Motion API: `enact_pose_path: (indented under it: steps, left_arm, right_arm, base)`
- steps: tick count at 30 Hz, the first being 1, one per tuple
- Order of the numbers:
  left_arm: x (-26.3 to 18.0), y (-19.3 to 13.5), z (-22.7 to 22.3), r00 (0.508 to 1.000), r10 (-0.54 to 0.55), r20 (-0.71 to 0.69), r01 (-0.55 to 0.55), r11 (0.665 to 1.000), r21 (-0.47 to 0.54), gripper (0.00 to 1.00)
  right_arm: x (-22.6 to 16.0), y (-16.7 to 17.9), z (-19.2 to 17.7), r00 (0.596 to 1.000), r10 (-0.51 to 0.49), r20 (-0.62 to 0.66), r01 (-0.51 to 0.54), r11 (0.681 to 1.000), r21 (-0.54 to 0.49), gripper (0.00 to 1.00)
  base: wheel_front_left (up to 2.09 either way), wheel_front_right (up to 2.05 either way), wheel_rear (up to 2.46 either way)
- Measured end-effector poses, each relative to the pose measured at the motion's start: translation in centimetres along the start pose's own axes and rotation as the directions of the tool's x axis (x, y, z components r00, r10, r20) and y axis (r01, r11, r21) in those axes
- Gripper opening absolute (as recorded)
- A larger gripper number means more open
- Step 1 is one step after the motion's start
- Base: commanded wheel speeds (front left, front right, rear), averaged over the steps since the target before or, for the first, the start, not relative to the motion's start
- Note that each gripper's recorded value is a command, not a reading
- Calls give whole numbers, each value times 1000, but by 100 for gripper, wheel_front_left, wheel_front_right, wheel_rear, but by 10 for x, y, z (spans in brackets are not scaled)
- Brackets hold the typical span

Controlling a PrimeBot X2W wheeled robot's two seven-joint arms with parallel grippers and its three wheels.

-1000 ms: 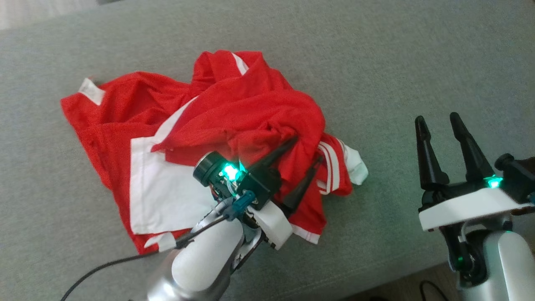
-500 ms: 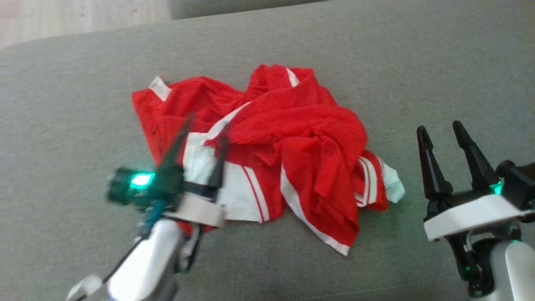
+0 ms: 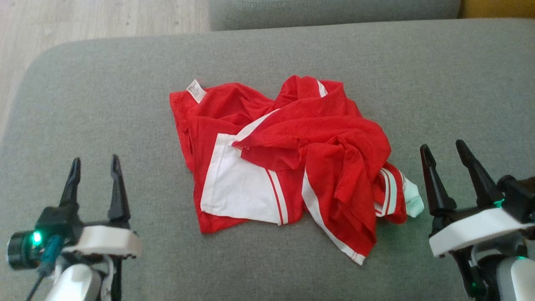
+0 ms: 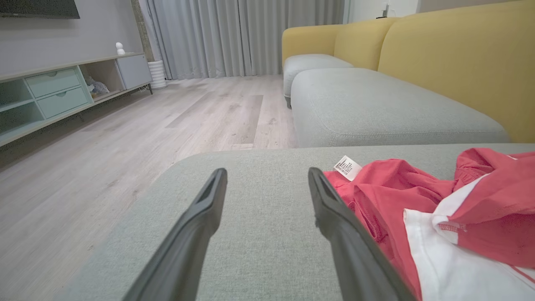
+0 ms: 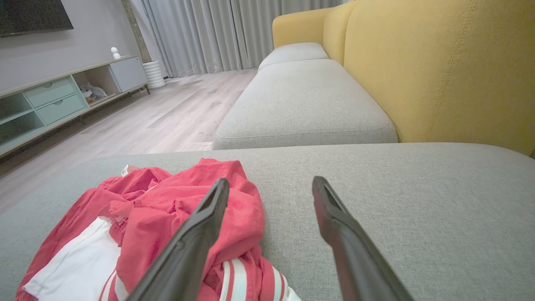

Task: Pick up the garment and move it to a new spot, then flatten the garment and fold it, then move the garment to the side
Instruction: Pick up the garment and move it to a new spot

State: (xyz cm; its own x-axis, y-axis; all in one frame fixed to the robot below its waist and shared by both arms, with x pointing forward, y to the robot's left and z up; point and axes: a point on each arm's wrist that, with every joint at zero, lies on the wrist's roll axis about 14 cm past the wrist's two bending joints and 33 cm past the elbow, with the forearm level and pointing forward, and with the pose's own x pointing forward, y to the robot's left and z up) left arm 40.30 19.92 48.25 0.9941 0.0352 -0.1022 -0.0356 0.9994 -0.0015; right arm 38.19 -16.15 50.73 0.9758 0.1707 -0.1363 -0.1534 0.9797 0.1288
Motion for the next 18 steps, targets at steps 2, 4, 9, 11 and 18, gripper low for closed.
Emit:
enact_pose_path:
  steps: [2,4,9,11,18]
  left_arm:
    - [-11,8,1,1000,2,-31,-2,1000,-13,100]
    - [-18,8,-1,998,-17,-54,16,1000,-15,100]
    - [-30,-3,0,995,-63,-74,62,998,-13,100]
    - [-34,-10,-2,993,-84,-85,83,996,-13,100]
    - [-43,-21,-2,988,-119,-94,118,993,-14,100]
  right_arm:
    - [-5,1,0,1000,-1,-2,1,1000,0,100]
    - [-8,1,1,1000,-4,-1,4,1000,-5,100]
    - [-21,-2,1,1000,-21,-5,21,1000,0,100]
    - [-26,-2,-1,1000,-28,-11,28,1000,5,100]
    - [-37,-3,9,999,-43,18,43,999,3,100]
  base:
    - [0,0,0]
    - [0,0,0]
    - [0,0,0]
    - [0,0,0]
    - [0,0,0]
